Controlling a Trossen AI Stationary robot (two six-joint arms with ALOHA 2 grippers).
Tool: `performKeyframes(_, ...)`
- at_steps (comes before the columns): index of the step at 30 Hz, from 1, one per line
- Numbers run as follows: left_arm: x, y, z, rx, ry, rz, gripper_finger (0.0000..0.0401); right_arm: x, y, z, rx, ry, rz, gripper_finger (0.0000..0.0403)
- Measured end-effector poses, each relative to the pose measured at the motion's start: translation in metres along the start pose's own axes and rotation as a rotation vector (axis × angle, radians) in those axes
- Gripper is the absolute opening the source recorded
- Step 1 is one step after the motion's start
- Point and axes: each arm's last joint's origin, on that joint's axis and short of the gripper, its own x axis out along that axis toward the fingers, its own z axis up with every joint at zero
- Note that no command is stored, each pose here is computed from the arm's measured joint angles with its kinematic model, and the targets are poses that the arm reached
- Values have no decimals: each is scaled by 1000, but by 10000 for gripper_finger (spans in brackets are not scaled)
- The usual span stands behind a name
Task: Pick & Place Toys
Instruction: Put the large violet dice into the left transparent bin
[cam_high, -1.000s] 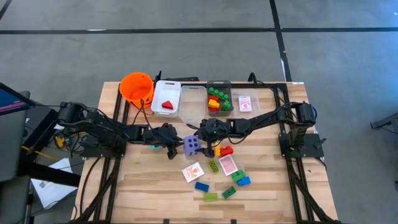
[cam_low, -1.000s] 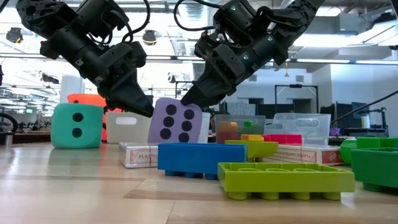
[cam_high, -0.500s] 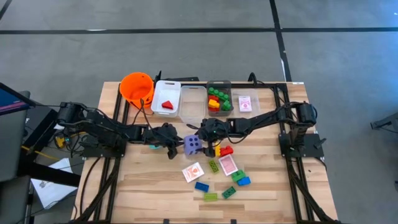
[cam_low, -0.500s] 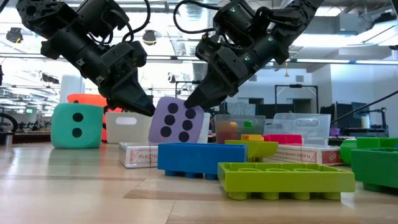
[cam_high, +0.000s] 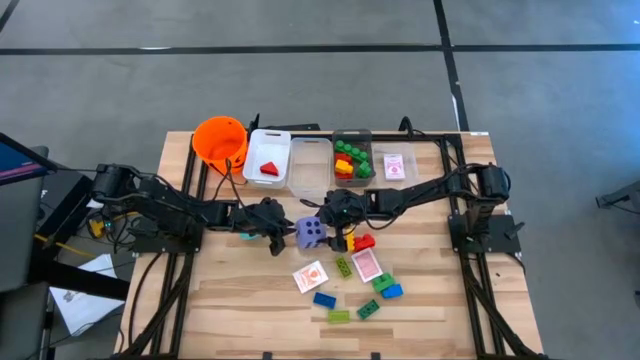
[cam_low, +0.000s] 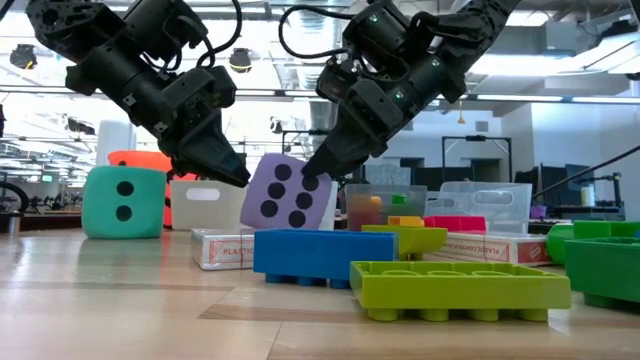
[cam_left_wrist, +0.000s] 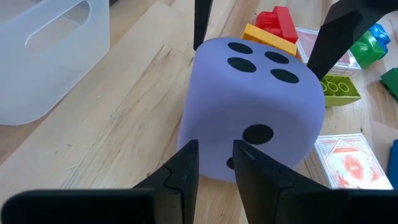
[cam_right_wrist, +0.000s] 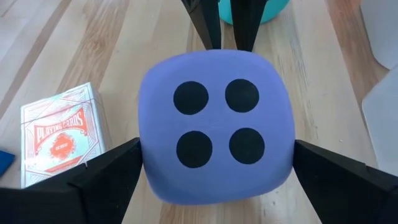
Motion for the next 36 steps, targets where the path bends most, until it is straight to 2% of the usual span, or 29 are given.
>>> performKeyframes(12,0,0,1,-2,-7,-2,92,1,8,-2,-8,18,27,393)
performKeyframes(25,0,0,1,-2,-7,-2,92,2,7,0,1,-12,27,332)
performKeyframes(32,0,0,1,-4,-15,-5,92,1,2,0,16,-16,25,328)
performKeyframes(36,-2,-2,8,10,-66,-25,92,0,1,1,19,-17,22,327)
